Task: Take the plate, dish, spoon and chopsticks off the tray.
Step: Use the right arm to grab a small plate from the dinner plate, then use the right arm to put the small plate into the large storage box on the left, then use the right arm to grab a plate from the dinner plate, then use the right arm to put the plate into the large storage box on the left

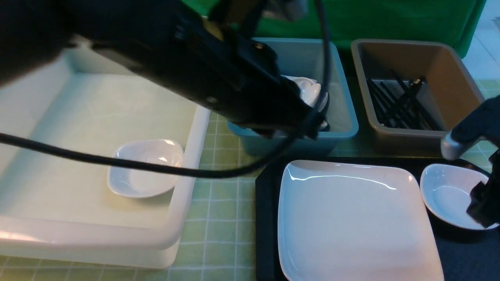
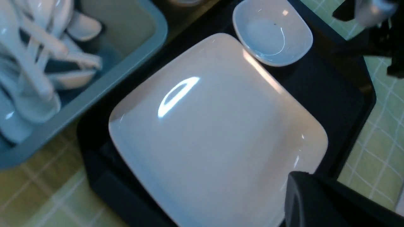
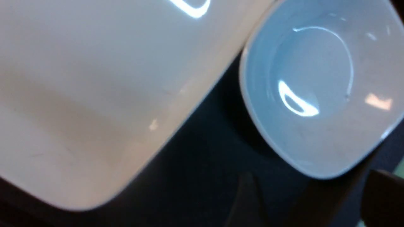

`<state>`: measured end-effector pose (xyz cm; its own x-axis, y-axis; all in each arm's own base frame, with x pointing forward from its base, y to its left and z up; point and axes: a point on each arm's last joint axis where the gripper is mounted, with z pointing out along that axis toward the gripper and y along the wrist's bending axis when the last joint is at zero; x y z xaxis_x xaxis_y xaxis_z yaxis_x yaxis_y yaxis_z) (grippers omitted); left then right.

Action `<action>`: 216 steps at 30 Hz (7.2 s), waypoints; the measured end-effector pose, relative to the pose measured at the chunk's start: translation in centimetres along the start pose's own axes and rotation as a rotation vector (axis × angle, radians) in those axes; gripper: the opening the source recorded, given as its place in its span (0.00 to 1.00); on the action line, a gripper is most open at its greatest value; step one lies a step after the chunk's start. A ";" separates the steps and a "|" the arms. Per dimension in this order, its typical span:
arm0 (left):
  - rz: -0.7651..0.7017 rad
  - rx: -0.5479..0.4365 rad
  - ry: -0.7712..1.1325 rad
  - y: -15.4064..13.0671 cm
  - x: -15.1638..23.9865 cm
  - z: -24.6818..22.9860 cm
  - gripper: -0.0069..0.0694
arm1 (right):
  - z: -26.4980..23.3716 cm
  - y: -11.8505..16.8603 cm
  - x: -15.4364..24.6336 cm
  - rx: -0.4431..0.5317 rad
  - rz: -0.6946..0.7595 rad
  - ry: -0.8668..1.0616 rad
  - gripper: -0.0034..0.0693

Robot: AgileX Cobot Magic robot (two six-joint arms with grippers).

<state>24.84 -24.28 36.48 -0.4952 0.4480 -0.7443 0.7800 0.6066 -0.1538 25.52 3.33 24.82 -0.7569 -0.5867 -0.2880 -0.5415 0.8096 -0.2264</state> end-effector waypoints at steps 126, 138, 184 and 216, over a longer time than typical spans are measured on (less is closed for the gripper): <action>0.022 0.035 -0.033 2.6 4.4 2.9 0.07 | 12.2 -6.1 -4.4 -0.272 0.712 -0.081 0.68; 0.012 -0.002 0.005 3.7 5.2 5.4 0.07 | 12.8 -3.9 -6.0 -0.316 0.563 -0.080 0.40; -0.534 -0.694 -0.196 17.5 6.4 -21.9 0.07 | -15.4 2.4 -28.4 -0.542 0.251 -1.047 0.08; -0.500 -0.690 -0.205 14.3 6.3 -23.8 0.07 | 1.1 14.1 -36.4 -0.432 0.242 -1.191 0.08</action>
<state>23.76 2.88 45.05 -0.5872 -0.0635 -0.8069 0.0508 0.9921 -0.1151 45.84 36.08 31.11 -0.1818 0.1032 -0.9779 -0.6801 0.7051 0.2009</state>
